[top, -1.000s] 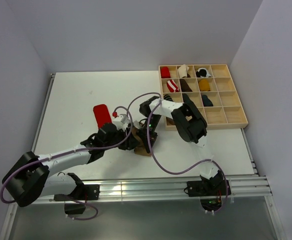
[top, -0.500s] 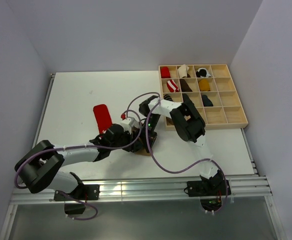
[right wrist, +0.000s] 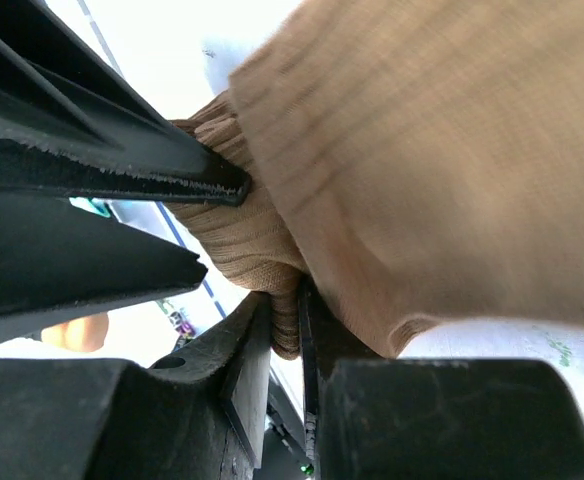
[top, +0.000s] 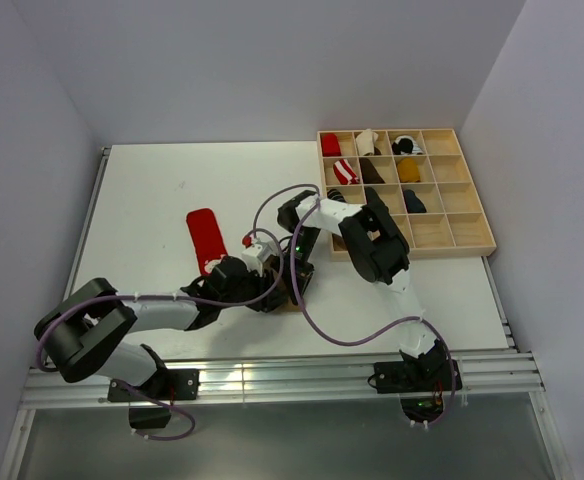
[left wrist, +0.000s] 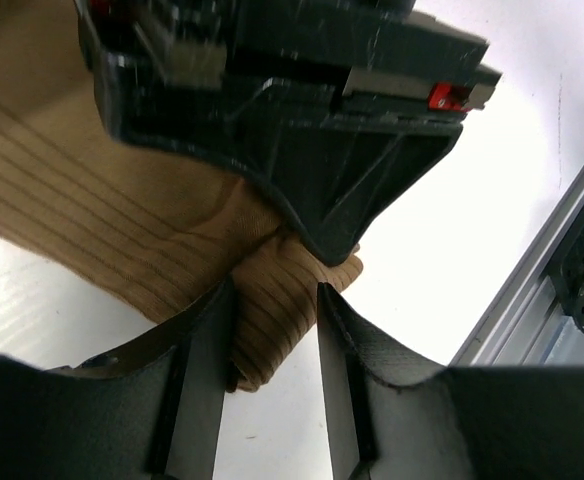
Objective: Roll the socks
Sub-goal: Roll the sock at the center of the board.
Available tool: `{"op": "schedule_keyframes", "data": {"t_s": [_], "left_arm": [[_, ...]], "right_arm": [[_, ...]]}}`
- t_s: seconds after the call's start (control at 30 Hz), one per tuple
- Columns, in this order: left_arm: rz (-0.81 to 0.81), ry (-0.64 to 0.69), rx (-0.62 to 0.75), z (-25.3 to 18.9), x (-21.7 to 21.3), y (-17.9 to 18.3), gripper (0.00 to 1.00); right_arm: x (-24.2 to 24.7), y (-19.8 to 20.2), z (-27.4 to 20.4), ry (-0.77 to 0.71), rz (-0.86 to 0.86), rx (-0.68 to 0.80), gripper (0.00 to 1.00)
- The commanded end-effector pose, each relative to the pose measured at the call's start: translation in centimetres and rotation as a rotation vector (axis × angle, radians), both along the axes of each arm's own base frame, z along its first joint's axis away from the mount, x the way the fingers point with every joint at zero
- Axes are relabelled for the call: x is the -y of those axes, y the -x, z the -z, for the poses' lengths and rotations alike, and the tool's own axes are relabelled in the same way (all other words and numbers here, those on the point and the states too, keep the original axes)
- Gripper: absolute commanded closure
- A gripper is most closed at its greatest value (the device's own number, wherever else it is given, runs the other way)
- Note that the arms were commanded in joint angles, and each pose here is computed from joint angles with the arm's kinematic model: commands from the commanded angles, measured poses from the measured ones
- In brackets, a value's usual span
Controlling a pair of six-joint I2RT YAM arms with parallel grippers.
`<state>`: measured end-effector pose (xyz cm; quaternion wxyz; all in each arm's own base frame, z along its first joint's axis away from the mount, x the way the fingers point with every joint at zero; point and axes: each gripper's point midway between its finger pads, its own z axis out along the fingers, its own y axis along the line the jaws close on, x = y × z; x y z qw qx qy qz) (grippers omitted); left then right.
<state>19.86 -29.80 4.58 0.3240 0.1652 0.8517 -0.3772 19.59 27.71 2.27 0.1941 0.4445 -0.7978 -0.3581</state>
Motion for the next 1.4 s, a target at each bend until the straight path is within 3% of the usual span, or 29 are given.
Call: {"op": "schedule_keyframes", "data": {"t_s": [0.0, 0.3, 0.4, 0.5, 0.67, 0.87, 1.07, 1.37], "left_arm": [[0.011, 0.033, -0.035, 0.2, 0.5, 1.2, 0.57], [-0.044, -0.003, -0.075, 1.7, 0.0, 1.6, 0.60], [-0.059, -0.023, -0.089, 2.4, -0.1, 1.7, 0.66], [-0.071, -0.039, -0.115, 3.2, -0.1, 2.0, 0.76], [-0.105, -0.064, -0.169, 4.8, -0.5, 2.8, 1.00], [-0.169, -0.065, -0.207, 5.9, -1.8, 3.3, 1.00], [-0.185, -0.024, -0.258, 6.4, -2.2, 4.2, 1.00], [-0.247, 0.127, -0.447, 6.7, -3.5, 5.0, 1.00]], "right_arm": [[-0.6, -2.1, 1.4, -0.001, 0.018, 0.066, 0.80], [-1.0, -2.7, 1.5, 0.018, 0.071, 0.070, 0.80], [-1.1, -2.8, 1.4, 0.015, 0.081, 0.076, 0.80], [-1.3, -3.1, 1.1, 0.008, 0.093, 0.098, 0.80], [-1.5, -3.6, 0.0, -0.014, 0.116, 0.145, 0.74], [-1.8, -5.8, -2.9, -0.103, 0.197, 0.249, 0.65], [-0.3, -9.9, -6.1, -0.207, 0.318, 0.393, 0.64], [2.6, -10.7, -8.4, -0.287, 0.272, 0.620, 0.63]]}}
